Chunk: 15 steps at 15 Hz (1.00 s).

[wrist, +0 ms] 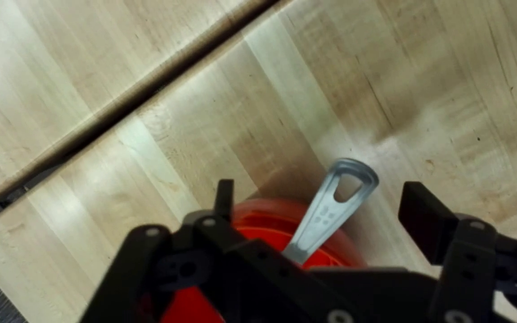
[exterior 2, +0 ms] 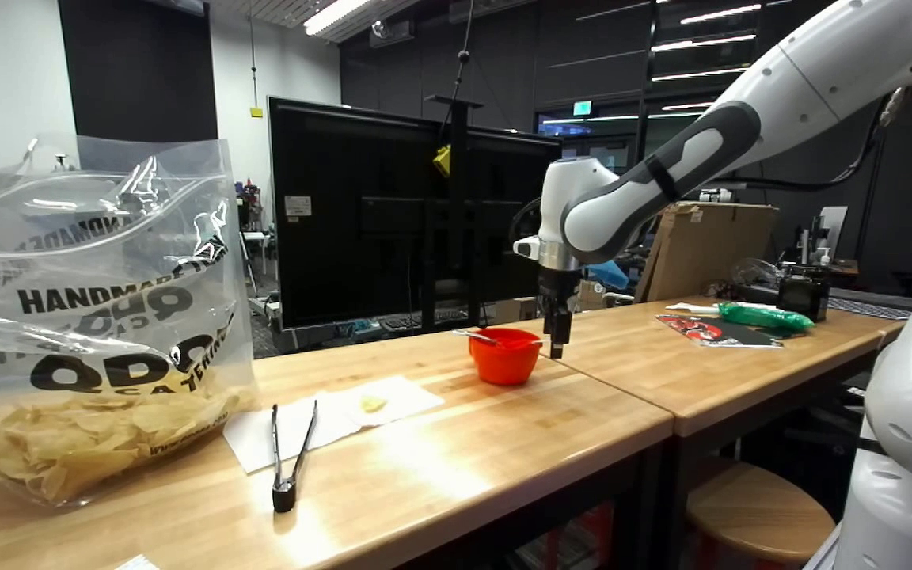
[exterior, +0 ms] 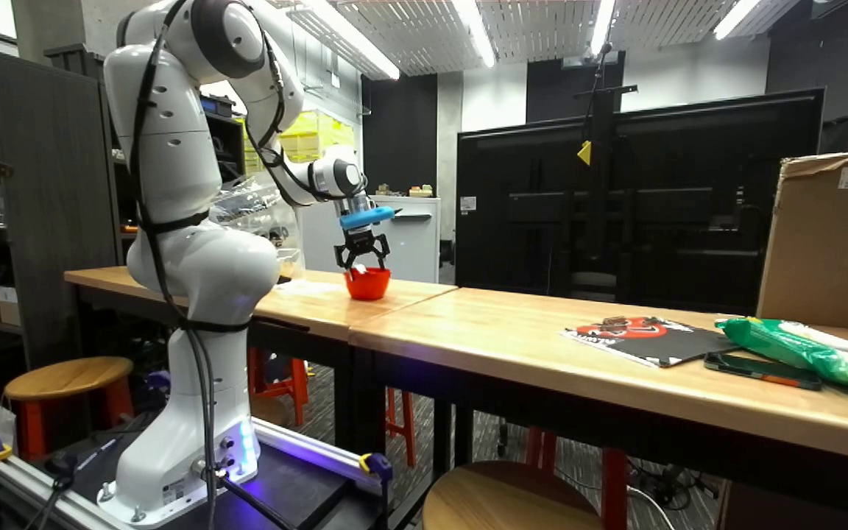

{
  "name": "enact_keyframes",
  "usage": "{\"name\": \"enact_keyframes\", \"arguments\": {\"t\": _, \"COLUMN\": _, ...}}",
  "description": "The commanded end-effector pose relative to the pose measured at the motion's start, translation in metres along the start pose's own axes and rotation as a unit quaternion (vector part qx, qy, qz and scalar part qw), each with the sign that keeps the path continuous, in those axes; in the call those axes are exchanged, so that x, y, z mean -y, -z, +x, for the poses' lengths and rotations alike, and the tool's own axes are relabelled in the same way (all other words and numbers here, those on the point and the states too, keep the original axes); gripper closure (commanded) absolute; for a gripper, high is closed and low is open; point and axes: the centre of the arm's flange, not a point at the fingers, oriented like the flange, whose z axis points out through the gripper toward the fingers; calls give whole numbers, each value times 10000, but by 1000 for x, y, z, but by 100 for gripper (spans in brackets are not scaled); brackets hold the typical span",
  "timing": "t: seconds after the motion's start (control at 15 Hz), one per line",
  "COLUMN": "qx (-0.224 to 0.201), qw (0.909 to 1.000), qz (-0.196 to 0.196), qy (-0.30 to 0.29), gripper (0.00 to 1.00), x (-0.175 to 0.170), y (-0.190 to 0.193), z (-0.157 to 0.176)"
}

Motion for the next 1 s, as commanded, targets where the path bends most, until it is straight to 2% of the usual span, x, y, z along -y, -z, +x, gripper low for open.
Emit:
{"name": "enact_keyframes", "arguments": {"t": 0.0, "qx": -42, "qw": 9999, "qz": -99, "qy": 18, "gripper": 39, "x": -16, "y": 2, "z": -1}}
{"name": "enact_keyframes", "arguments": {"t": 0.33, "qx": -41, "qw": 9999, "qz": -108, "qy": -109, "gripper": 79, "x": -23, "y": 4, "z": -6}}
{"name": "enact_keyframes", "arguments": {"t": 0.53, "qx": -31, "qw": 9998, "qz": -100, "qy": -192, "gripper": 99, "x": -27, "y": 4, "z": -10}}
{"name": "enact_keyframes", "arguments": {"t": 0.6, "qx": -28, "qw": 9997, "qz": -107, "qy": -210, "gripper": 100, "x": -27, "y": 4, "z": -11}}
{"name": "enact_keyframes", "arguments": {"t": 0.67, "qx": -18, "qw": 9997, "qz": -95, "qy": -227, "gripper": 95, "x": -27, "y": 4, "z": -12}}
{"name": "enact_keyframes", "arguments": {"t": 0.93, "qx": 52, "qw": 9992, "qz": -127, "qy": -372, "gripper": 95, "x": -24, "y": 9, "z": -7}}
